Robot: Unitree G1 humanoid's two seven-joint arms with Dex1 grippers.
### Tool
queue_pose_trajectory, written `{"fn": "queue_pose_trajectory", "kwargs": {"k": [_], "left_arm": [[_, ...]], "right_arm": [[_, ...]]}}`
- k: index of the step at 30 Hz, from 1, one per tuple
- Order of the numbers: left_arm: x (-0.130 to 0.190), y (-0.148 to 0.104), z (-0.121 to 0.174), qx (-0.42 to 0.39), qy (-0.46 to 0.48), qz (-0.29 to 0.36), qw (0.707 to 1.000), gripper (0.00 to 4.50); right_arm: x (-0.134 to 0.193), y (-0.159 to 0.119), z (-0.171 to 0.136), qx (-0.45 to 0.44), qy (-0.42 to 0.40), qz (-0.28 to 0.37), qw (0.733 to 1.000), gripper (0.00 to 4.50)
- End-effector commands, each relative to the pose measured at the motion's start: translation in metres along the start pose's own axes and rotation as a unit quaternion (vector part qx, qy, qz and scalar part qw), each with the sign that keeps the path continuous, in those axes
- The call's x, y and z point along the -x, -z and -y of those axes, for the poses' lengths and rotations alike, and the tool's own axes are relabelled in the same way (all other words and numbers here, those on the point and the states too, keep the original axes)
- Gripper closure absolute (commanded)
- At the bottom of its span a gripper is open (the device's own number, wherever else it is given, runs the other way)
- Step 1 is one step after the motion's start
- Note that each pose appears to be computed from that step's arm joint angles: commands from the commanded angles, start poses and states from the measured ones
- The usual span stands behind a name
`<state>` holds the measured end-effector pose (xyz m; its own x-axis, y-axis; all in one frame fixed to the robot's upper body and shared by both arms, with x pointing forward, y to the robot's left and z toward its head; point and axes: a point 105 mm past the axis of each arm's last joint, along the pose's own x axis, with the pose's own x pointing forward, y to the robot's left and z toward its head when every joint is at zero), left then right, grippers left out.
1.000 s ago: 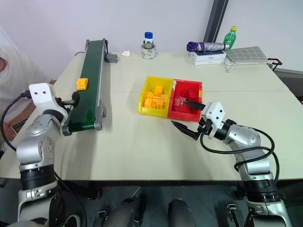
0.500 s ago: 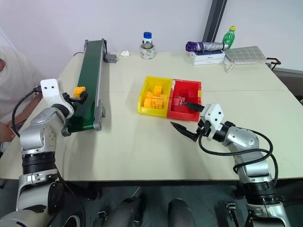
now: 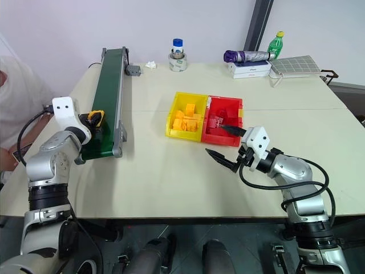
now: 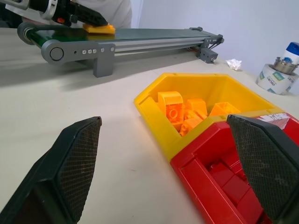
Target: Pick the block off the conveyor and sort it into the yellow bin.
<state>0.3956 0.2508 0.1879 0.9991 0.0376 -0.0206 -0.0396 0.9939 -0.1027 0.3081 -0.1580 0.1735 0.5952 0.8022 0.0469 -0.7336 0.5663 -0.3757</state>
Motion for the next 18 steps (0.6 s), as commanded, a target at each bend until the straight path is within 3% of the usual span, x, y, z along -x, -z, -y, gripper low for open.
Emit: {"fn": "queue_pose_trajectory", "kwargs": {"k": [1,5,12,16,18], "left_arm": [[0.014,-0.047,0.042,0.015,0.105,0.101,0.989,3.25],[0.019,-0.048,0.096,0.01,0.196,0.108,0.974,3.25],[-0.007,-0.038,0.188,0.055,0.266,0.12,0.955,3.25],[-0.032,-0.028,0.212,0.052,0.251,0.104,0.961,3.25],[-0.037,-0.036,0.223,0.066,0.259,0.12,0.956,3.25]], "right_arm": [[0.0,-0.014,0.002,0.019,0.0,0.021,1.0,0.0],[-0.001,-0.014,0.002,0.02,0.0,0.02,1.0,0.0],[-0.004,-0.014,0.002,0.022,0.003,0.023,1.0,0.0],[-0.003,-0.017,0.004,0.027,0.007,0.022,0.999,0.0],[0.0,-0.018,0.006,0.031,0.012,0.019,0.999,0.0]]}}
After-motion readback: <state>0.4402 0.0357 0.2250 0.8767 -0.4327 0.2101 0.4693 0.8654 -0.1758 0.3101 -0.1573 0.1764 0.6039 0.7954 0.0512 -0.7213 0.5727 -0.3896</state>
